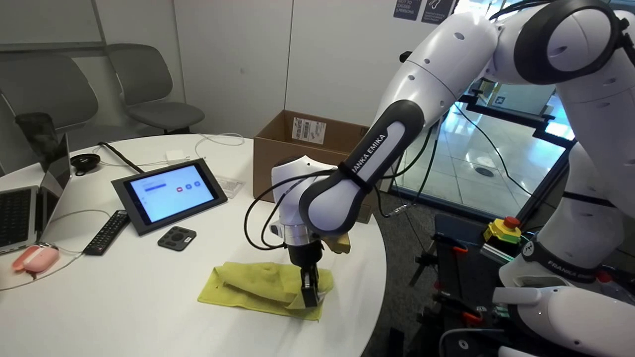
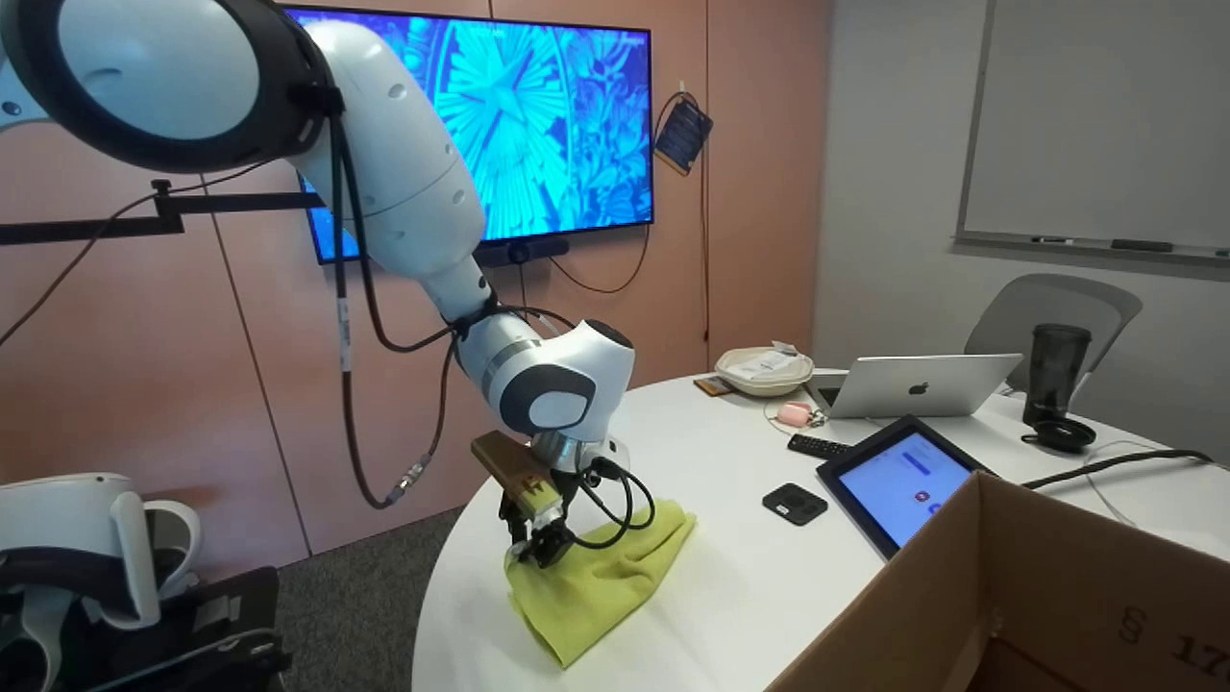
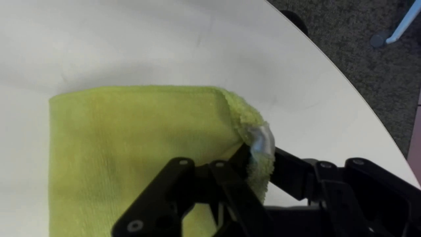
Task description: Put the marker on the towel, fold the towel, and then put the folded towel in the box
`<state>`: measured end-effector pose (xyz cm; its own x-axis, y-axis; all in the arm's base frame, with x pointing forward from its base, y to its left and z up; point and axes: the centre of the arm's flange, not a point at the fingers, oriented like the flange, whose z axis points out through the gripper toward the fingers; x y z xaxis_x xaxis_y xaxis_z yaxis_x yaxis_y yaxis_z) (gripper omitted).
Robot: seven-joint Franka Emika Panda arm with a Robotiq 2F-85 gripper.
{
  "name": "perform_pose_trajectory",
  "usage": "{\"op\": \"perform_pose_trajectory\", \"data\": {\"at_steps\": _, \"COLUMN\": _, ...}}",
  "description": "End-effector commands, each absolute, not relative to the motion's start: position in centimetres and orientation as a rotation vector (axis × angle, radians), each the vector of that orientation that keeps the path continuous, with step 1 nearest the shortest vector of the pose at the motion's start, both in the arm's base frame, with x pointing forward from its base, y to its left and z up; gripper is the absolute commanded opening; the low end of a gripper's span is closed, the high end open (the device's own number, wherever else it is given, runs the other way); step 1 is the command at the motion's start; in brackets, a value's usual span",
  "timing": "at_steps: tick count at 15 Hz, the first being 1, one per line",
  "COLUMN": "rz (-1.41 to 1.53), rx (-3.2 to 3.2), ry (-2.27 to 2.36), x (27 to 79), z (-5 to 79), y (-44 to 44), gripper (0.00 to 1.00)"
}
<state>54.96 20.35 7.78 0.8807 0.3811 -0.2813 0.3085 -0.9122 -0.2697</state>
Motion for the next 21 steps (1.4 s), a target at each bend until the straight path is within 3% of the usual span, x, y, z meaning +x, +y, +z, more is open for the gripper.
{"op": "perform_pose_trajectory", "data": {"at_steps": 1, "rz": 0.544, "rx": -2.825, "ry": -0.504, "x": 55.2, "z": 7.0, "y": 19.6, "gripper": 0.06}}
{"op": "perform_pose_trajectory", "data": {"at_steps": 9, "rz": 0.549, "rx": -2.837, "ry": -0.514, "x": 53.6, "z": 4.1, "y": 21.9, "gripper": 0.08}}
{"op": "perform_pose_trajectory", "data": {"at_steps": 10, "rz": 0.539, "rx": -2.836, "ry": -0.504, "x": 53.5, "z": 4.1, "y": 21.9, "gripper": 0.36}}
{"op": "perform_pose_trajectory", "data": {"at_steps": 11, "rz": 0.543, "rx": -2.838, "ry": -0.496, "x": 53.3, "z": 4.0, "y": 22.1, "gripper": 0.36}}
{"op": "perform_pose_trajectory", "data": {"at_steps": 19, "rz": 0.302, "rx": -2.872, "ry": -0.208, "x": 55.8, "z": 7.0, "y": 21.4, "gripper": 0.95}}
{"op": "perform_pose_trajectory", "data": {"at_steps": 21, "rz": 0.184, "rx": -2.880, "ry": -0.093, "x": 57.9, "z": 8.0, "y": 20.4, "gripper": 1.00}}
